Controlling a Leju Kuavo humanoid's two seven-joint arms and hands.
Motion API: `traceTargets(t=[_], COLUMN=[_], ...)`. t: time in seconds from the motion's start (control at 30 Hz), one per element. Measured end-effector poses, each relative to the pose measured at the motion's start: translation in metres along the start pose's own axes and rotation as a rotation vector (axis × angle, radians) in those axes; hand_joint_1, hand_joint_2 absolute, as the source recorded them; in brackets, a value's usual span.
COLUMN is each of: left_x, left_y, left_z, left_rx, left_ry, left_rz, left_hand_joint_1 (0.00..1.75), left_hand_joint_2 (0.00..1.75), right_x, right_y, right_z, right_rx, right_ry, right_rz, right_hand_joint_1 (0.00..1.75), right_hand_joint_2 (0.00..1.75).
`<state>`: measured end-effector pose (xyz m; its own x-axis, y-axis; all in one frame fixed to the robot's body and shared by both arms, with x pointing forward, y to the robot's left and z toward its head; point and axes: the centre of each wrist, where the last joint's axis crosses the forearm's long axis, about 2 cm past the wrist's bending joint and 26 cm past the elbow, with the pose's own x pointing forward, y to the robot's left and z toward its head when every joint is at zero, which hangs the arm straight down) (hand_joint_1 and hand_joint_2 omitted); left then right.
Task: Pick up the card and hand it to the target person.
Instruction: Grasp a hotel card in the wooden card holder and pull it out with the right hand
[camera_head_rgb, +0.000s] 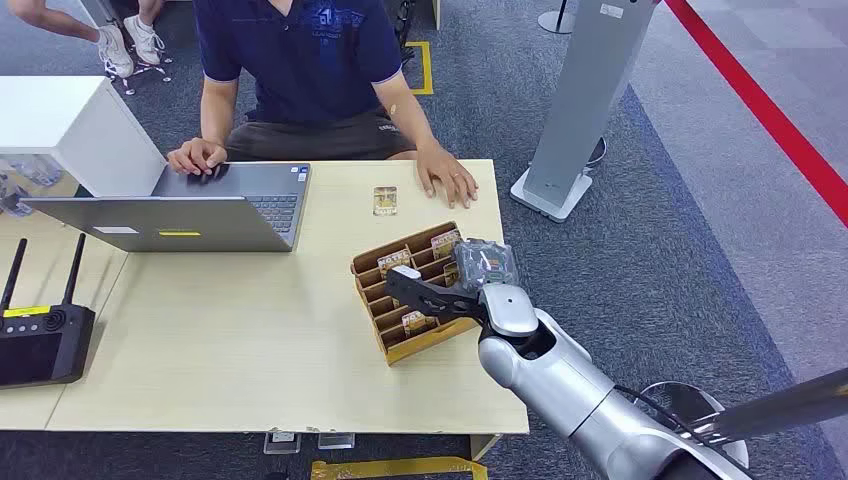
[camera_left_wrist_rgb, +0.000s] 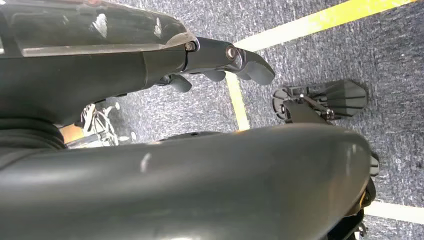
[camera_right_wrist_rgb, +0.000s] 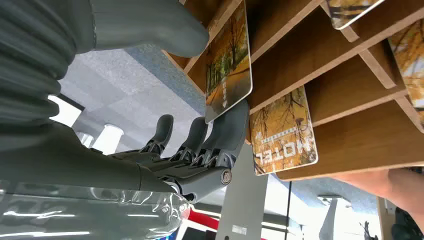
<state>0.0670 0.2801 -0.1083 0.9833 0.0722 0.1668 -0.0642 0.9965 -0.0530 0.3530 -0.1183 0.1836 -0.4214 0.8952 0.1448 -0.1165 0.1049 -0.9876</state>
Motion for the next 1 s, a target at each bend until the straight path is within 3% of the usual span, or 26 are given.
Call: traceTargets(t=[0.43, 0.67, 1.0], left_x=[0.0, 0.0001, 0.0001], left_y=[0.0, 0.0, 0.0001], left_z=[0.0, 0.0, 0.0], left_rx=[-0.001, -0.001, 0.0], left_ry=[0.0, 0.0, 0.0], left_rz=[-0.003, -0.006, -0.007], left_hand_joint_1=[0.0, 0.0, 0.0], left_hand_joint_2=[0.0, 0.0, 0.0], right_x=[-0.0035, -0.005, -0.0051], right_y=[0.0025, 0.0027, 0.0024], right_z=[0.0007, 0.0009, 0.0008], right_rx=[0.005, 0.005, 0.002], right_ry=[0.012, 0.023, 0.024], right_rz=[0.004, 0.014, 0.019], right_hand_joint_1=[1.07, 1.3, 1.27], right_hand_joint_2=[1.75, 1.75, 1.75])
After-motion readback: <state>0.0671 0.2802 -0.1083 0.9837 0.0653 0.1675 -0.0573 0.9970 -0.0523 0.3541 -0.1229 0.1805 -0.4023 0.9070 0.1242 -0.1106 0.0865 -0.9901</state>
